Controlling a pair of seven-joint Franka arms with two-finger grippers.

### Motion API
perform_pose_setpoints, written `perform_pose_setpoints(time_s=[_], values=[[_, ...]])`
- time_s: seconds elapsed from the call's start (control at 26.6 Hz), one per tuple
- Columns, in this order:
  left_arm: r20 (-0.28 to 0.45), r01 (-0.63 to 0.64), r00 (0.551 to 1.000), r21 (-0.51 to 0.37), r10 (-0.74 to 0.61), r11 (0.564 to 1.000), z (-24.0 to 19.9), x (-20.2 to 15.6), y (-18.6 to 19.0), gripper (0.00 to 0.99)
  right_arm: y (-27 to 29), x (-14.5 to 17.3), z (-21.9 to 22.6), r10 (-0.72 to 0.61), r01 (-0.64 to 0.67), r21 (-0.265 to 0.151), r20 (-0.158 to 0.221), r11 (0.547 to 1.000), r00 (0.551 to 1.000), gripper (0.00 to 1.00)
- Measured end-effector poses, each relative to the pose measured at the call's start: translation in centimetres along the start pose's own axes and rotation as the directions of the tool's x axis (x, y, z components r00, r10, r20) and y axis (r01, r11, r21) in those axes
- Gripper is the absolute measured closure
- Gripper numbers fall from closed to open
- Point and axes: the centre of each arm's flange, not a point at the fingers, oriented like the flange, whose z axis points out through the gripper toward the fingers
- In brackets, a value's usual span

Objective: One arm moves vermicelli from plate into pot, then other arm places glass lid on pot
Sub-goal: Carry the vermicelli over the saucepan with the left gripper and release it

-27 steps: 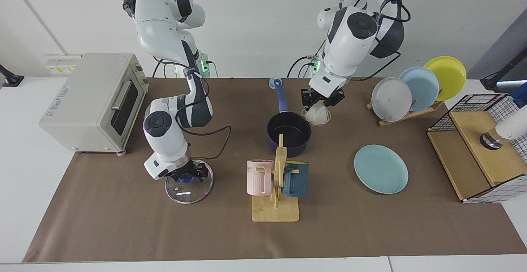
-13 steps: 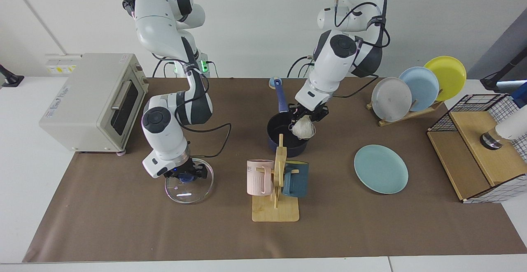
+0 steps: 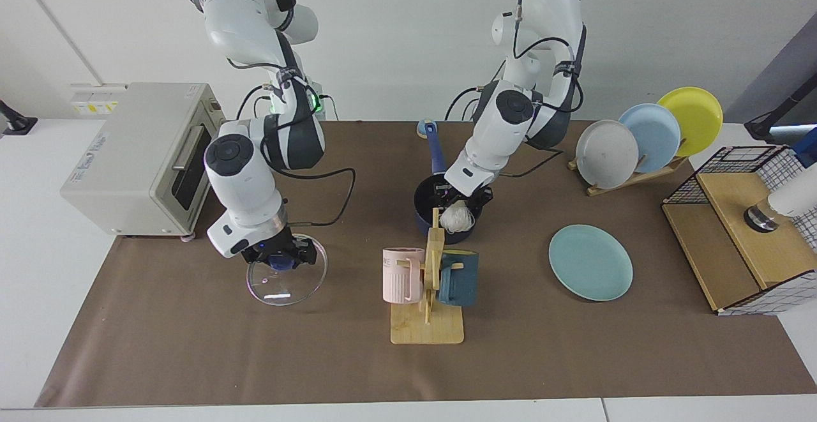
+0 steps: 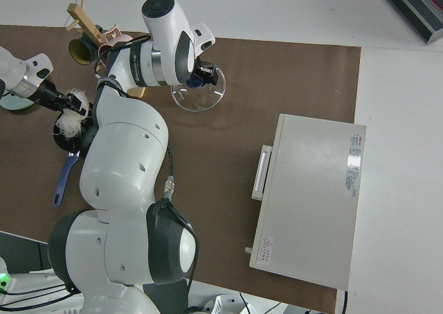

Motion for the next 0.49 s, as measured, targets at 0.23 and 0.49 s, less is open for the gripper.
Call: perform_pose_setpoints(time_s=[0.23, 0.49], values=[[0.025, 0.001, 1.0, 0.008, -0.001, 1.0, 1.4, -0.4, -0.3, 0.542, 0.2, -1.7, -4.9, -0.002, 0.002, -0.002, 0.004, 1.0, 1.0, 0.56], [0.058, 0.005, 0.998, 0.02, -0.006, 1.0, 3.3, -1.2, -0.9, 0.564, 0.1, -5.5, -8.5, -0.016, 0.016, -0.009, 0.032, 1.0, 0.999, 0.56]])
